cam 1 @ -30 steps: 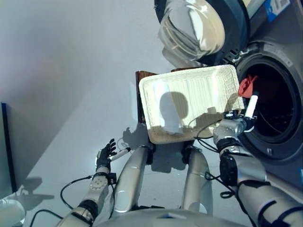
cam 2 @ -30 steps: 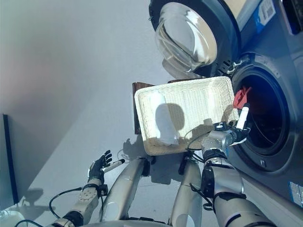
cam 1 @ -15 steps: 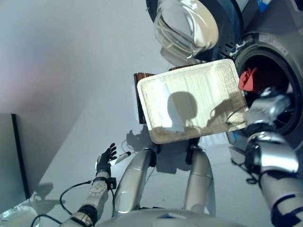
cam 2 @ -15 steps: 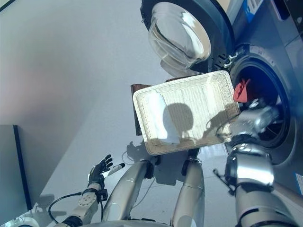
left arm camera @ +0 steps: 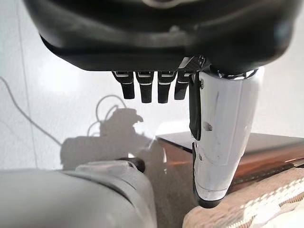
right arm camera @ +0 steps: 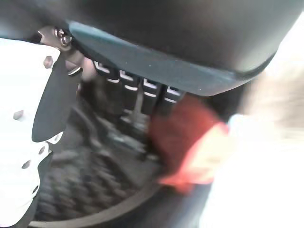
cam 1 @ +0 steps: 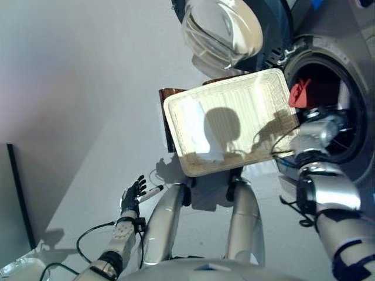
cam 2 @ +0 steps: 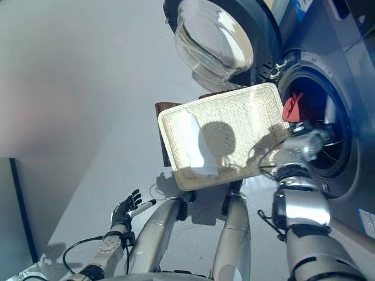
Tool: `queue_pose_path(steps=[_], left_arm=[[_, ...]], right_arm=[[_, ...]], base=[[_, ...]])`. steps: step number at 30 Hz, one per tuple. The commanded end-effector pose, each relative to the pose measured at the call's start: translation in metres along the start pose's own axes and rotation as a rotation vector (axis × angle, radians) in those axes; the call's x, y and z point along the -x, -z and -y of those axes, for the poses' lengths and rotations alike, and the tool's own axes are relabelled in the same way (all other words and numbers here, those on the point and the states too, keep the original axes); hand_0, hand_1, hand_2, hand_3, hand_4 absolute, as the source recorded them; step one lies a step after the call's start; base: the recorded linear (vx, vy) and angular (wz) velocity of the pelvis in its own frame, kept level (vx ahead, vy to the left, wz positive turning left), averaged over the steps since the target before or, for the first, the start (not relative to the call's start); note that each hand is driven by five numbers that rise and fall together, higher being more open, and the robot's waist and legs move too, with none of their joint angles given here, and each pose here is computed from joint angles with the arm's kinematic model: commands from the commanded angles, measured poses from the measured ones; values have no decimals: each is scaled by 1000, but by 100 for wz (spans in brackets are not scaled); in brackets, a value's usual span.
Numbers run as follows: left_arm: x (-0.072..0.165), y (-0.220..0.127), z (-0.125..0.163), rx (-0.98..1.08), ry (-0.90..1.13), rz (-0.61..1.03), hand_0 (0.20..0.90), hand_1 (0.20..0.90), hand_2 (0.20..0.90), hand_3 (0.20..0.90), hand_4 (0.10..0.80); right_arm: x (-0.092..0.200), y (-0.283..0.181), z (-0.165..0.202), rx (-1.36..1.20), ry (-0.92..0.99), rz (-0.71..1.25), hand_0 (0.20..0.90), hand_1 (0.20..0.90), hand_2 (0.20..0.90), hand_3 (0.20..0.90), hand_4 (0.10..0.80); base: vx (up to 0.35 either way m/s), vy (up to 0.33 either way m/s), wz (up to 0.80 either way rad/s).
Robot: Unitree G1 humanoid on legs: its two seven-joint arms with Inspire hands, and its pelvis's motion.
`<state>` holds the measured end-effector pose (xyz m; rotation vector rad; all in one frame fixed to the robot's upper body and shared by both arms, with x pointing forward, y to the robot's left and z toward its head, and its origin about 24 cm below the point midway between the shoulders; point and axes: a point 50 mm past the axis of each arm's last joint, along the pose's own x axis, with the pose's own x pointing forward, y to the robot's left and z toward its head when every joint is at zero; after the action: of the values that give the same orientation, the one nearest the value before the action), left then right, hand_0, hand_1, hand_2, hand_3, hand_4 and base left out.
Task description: Pick up the clothes and place them into the washing machine
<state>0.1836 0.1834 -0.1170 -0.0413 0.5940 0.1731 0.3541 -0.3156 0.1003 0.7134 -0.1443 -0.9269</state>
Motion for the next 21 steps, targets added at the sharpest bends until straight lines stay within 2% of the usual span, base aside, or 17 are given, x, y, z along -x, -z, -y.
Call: queue_pose_path(steps=[1, 2, 3, 4, 9, 16, 21], left_arm=[[4, 4, -33, -73, -126, 6, 900, 900, 900, 900, 800], [4, 3, -32, -70, -127, 7, 900, 900, 900, 900, 800], [4, -3, -39, -90, -162, 42, 900, 900, 900, 900, 800], [5, -4, -38, -107, -166, 60, 900, 900, 900, 900, 800], [9, -9, -31, -133, -128, 113, 900, 900, 900, 900, 800], [8, -17, -25, -130, -87, 142, 900, 900, 900, 900, 800], [8, -14, -26, -117, -99, 122, 900, 900, 900, 900, 800]], right_arm=[[-9, -43, -26, 539, -47, 251, 900, 900, 900, 900, 800], [-9, -43, -29, 544, -47, 255, 900, 900, 900, 900, 800], [1, -44, -53, 886, -79, 453, 900, 900, 900, 900, 800], [4, -43, -55, 1014, -91, 533, 900, 900, 900, 900, 800], [-9, -82, -51, 1290, 34, 691, 900, 900, 900, 900, 800], [-19, -144, -42, 1374, 262, 784, 900, 900, 900, 900, 800], [-18, -160, -44, 1362, 325, 808, 900, 900, 900, 900, 800]], base=[[-71, -40, 14], [-73, -35, 16], [-65, -38, 13], [-75, -49, 14], [-38, -11, 25], [-24, 20, 13], [19, 26, 6]])
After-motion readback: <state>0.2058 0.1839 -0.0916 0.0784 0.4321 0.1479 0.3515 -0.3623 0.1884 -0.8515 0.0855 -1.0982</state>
